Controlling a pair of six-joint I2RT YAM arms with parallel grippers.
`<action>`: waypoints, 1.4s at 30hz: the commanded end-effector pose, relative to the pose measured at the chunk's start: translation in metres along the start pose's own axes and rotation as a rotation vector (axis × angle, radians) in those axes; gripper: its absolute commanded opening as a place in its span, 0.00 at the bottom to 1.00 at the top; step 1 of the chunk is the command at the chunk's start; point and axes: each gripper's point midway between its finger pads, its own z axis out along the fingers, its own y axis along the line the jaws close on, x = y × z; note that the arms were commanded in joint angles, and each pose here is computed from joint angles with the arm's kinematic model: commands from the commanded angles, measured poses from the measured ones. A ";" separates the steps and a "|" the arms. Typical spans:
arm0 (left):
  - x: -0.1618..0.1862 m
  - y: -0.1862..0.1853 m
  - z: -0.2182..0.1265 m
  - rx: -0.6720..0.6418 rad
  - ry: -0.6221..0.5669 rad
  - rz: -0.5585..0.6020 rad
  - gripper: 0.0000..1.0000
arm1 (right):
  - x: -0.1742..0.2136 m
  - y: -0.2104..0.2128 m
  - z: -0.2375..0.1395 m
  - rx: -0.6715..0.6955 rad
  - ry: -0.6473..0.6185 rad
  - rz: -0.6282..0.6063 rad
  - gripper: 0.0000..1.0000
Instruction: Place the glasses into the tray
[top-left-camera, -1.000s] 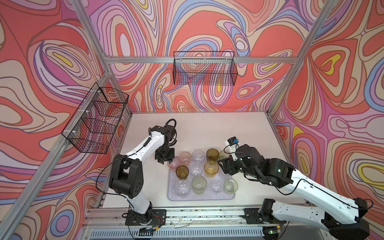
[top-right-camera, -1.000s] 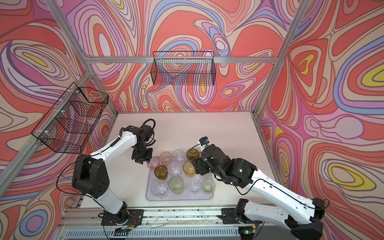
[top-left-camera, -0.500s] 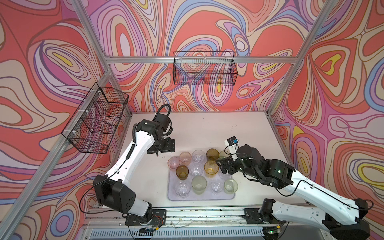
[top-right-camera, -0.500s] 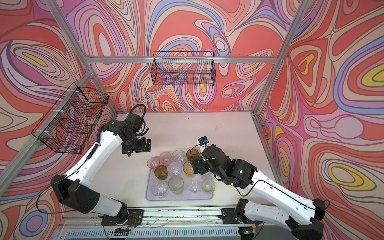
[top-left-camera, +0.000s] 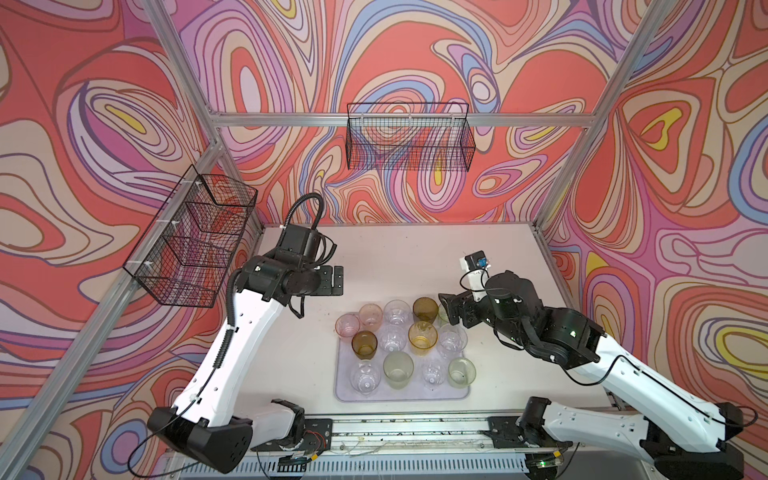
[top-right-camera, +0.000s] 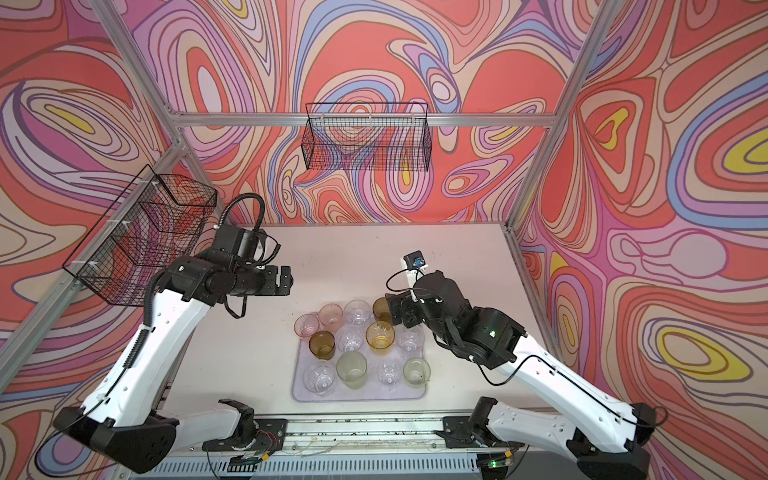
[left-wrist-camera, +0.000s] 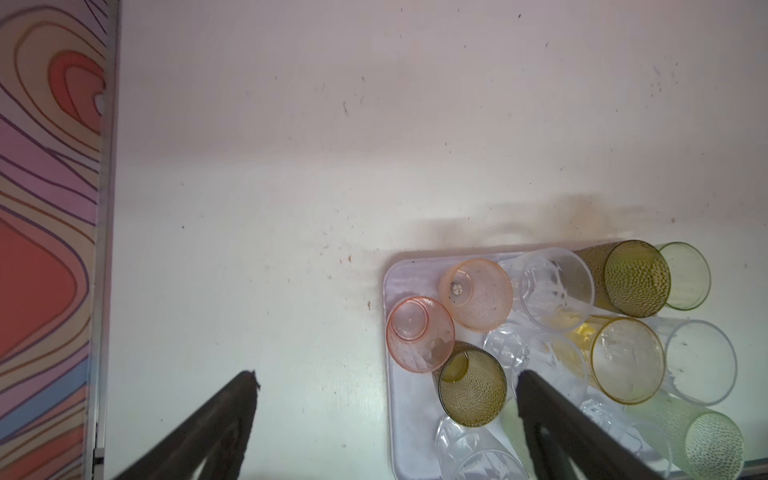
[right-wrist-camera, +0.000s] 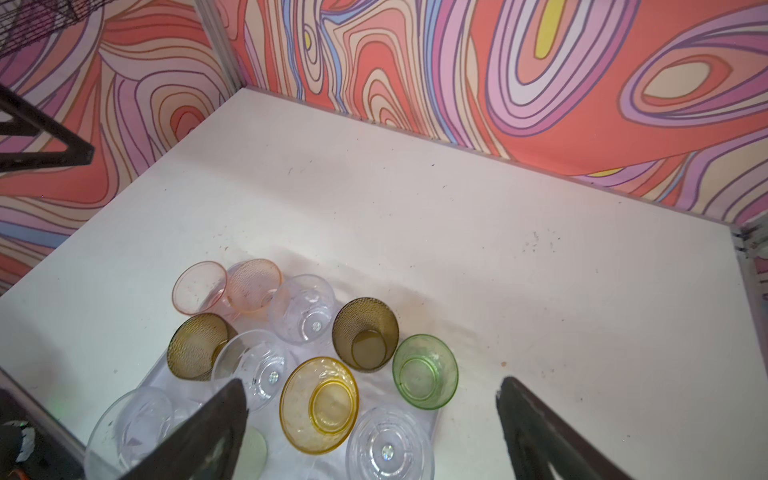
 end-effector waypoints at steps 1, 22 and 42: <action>-0.026 0.012 -0.003 -0.047 -0.163 0.087 1.00 | -0.021 -0.021 0.007 0.068 -0.060 -0.038 0.98; -0.009 0.126 0.119 -0.235 -0.325 -0.098 1.00 | 0.030 -0.234 0.080 0.486 -0.007 0.339 0.98; 0.047 0.133 0.191 -0.218 -0.487 -0.121 1.00 | 0.148 -0.261 0.132 0.604 0.009 0.278 0.98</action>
